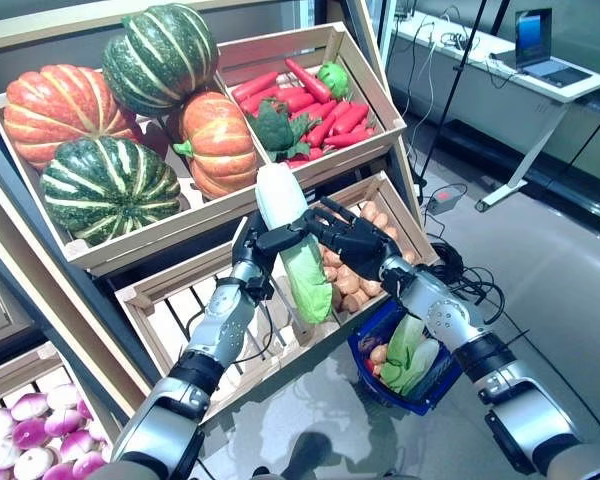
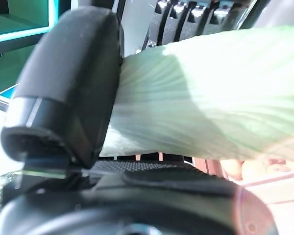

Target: Put vegetables into the basket

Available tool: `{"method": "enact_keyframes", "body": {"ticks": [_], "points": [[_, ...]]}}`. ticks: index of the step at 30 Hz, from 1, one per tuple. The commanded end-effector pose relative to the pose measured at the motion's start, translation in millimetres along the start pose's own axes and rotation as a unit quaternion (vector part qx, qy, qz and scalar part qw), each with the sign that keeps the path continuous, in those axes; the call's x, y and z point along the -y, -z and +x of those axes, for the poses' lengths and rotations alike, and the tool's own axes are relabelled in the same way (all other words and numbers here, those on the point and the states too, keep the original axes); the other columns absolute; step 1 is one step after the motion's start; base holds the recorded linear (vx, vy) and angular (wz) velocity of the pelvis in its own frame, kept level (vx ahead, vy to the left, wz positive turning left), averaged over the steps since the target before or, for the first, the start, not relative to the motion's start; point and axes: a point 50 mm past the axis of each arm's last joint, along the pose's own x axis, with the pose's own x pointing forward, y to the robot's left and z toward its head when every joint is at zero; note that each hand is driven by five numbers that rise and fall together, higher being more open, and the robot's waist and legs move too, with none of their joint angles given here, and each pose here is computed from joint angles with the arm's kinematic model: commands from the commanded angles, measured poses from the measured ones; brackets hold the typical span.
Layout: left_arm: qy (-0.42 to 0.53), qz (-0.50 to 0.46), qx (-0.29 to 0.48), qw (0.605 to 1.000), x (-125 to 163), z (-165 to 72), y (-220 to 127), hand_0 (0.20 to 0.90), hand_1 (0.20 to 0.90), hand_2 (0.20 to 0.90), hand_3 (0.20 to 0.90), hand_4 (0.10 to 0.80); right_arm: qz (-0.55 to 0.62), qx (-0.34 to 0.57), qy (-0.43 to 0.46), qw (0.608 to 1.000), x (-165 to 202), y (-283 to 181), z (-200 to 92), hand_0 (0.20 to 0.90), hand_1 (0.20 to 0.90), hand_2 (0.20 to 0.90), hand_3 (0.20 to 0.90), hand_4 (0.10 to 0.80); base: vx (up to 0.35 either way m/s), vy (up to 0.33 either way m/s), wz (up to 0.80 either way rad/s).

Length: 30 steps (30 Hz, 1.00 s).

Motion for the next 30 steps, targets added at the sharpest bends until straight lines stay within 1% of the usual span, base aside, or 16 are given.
{"method": "enact_keyframes", "body": {"ticks": [1,9,13,17,20,24,26,30], "points": [[0.118,0.000,0.129,0.985,57,16,-54,0.300,0.300,0.300,0.300,0.400,0.022,-0.009,-0.091,0.996,-36,9,15,0.900,0.900,0.900,0.900,0.800,0.017,-0.032,0.01],[0.134,-0.009,0.141,0.981,62,13,-58,0.300,0.300,0.300,0.300,0.400,0.000,-0.070,-0.080,0.994,-30,34,9,0.900,0.900,0.900,0.900,0.800,0.020,-0.019,0.05],[0.137,-0.011,0.143,0.980,65,13,-59,0.300,0.300,0.300,0.300,0.400,0.021,-0.101,-0.090,0.991,-27,50,5,0.900,0.900,0.900,0.900,0.800,0.028,-0.009,0.07],[0.135,-0.013,0.137,0.981,61,10,-56,0.300,0.300,0.300,0.300,0.400,0.059,-0.129,-0.111,0.984,-25,66,-3,0.900,0.900,0.900,0.900,0.800,0.033,-0.003,0.05],[0.131,-0.017,0.129,0.983,55,5,-49,0.300,0.300,0.300,0.300,0.400,0.112,-0.148,-0.138,0.973,-24,81,-14,0.900,0.900,0.900,0.900,0.800,0.031,-0.005,0.05],[0.127,-0.029,0.124,0.984,48,2,-46,0.300,0.300,0.300,0.300,0.400,0.158,-0.158,-0.157,0.962,-22,92,-24,0.900,0.900,0.900,0.900,0.800,0.025,-0.003,0.07],[0.126,-0.046,0.123,0.983,43,-2,-45,0.300,0.300,0.300,0.300,0.400,0.196,-0.159,-0.175,0.952,-19,101,-36,0.900,0.900,0.900,0.900,0.800,0.000,0.000,0.00],[0.125,-0.056,0.126,0.983,41,-2,-46,0.300,0.300,0.300,0.300,0.400,0.202,-0.163,-0.188,0.947,-15,107,-45,0.900,0.900,0.900,0.900,0.800,0.000,0.000,0.00]]}}
